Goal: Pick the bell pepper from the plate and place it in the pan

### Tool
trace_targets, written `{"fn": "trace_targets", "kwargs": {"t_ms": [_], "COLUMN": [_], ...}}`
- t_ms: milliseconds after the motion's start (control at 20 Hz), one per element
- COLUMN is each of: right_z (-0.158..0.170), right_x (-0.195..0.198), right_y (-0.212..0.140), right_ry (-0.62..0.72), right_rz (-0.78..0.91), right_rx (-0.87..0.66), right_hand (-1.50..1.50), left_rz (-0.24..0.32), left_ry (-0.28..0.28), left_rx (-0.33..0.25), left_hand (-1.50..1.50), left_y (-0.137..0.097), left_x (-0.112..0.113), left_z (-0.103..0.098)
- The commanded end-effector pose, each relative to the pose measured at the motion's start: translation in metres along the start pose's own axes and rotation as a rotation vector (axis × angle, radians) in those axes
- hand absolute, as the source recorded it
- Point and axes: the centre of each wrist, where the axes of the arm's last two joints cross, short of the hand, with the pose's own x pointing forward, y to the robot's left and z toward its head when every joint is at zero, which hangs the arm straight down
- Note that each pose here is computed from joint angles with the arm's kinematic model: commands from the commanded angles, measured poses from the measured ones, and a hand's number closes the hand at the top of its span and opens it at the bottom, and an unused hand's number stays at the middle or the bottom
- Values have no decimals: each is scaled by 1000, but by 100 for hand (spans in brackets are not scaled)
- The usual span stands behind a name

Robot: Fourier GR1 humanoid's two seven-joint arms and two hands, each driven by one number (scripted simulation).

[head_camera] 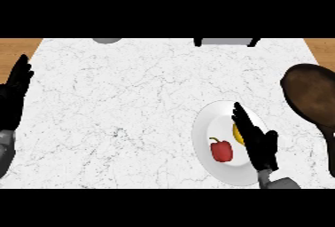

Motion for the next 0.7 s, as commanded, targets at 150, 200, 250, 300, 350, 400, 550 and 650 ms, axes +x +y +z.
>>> {"fn": "trace_targets", "kwargs": {"t_ms": [150,200,250,300,350,400,550,650], "right_z": [-21,-19,-23,-24,-18,-8,12,19], "right_x": [71,85,103,101,79,69,42,44], "right_y": [-3,6,16,-59,-88,-97,-128,-154], "right_ry": [-401,-490,-586,-486,-464,-493,-527,-536], "right_rz": [-87,-114,-134,384,109,54,50,178], "right_rx": [388,467,558,239,161,241,363,393], "right_hand": [150,150,150,150,150,-150,-150,-150], "left_rz": [221,280,334,363,401,409,422,394], "left_ry": [-101,-118,-149,-78,-102,-101,-104,-121], "left_rx": [-178,-239,-271,-299,-300,-305,-335,-314], "left_hand": [0,0,0,0,0,0,0,0], "left_y": [-72,-85,-105,-110,-128,-134,-141,-144], "left_x": [7,8,14,7,1,-9,1,2], "left_z": [26,36,39,47,67,76,78,88]}}
